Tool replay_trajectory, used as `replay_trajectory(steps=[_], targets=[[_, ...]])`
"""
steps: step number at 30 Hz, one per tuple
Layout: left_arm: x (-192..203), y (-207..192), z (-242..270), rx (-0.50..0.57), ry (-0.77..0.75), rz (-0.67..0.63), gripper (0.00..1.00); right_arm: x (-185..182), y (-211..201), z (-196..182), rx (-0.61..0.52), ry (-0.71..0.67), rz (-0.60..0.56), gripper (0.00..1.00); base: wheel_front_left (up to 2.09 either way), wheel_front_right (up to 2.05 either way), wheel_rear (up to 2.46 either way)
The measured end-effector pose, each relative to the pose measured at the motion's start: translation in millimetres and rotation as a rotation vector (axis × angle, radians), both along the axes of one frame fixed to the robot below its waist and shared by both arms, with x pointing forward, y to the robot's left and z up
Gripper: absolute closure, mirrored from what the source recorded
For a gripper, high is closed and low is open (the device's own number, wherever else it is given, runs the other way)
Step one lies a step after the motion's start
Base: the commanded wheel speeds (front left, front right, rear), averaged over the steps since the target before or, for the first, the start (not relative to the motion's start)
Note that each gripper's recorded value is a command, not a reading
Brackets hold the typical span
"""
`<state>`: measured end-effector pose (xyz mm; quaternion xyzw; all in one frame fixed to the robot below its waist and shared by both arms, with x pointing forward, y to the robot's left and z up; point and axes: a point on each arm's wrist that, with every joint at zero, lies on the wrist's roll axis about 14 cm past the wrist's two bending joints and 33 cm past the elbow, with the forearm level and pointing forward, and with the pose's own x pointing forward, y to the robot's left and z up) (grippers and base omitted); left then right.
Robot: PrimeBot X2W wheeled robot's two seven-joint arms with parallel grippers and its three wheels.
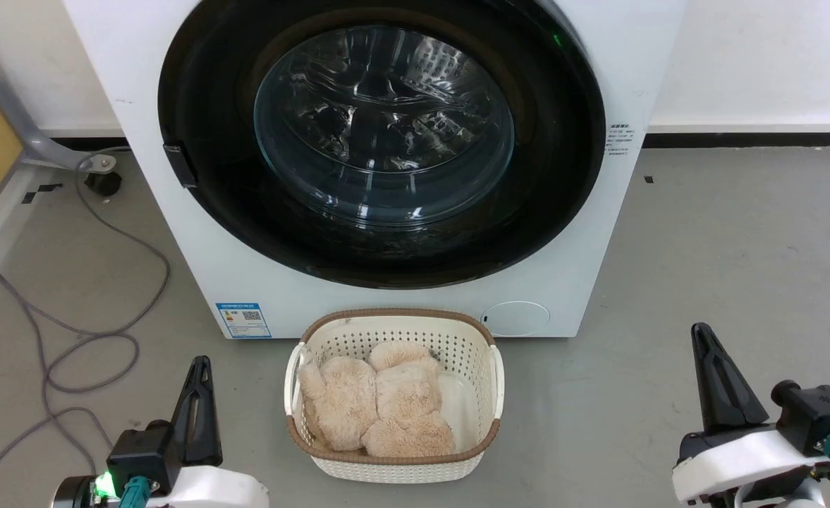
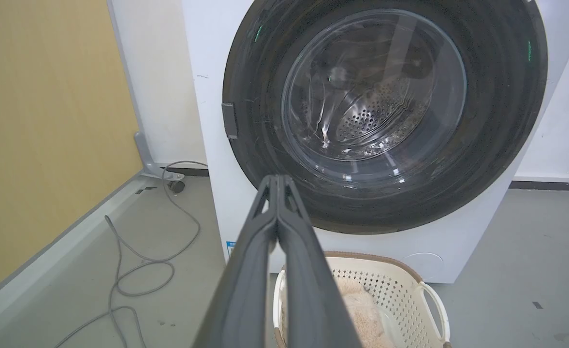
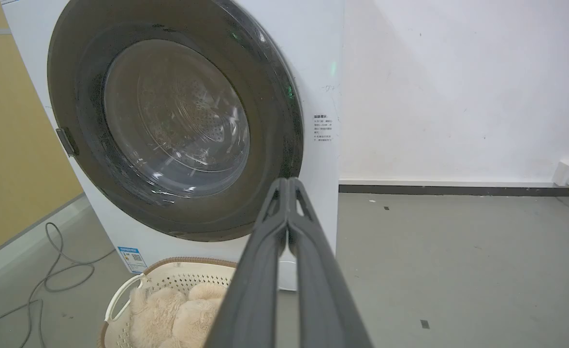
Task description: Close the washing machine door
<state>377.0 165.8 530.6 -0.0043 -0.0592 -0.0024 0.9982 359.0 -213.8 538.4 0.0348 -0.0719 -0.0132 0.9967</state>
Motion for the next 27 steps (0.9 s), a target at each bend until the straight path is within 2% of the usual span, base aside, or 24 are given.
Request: replay_trajectory(steps=[27], targets=[[-2.4, 3.0, -3.2, 0.014, 0.039, 0.001, 1.00, 6.7, 16.2, -0.2, -0.039, 0.034, 0.049, 1.00, 0.00, 0.00, 0.00]])
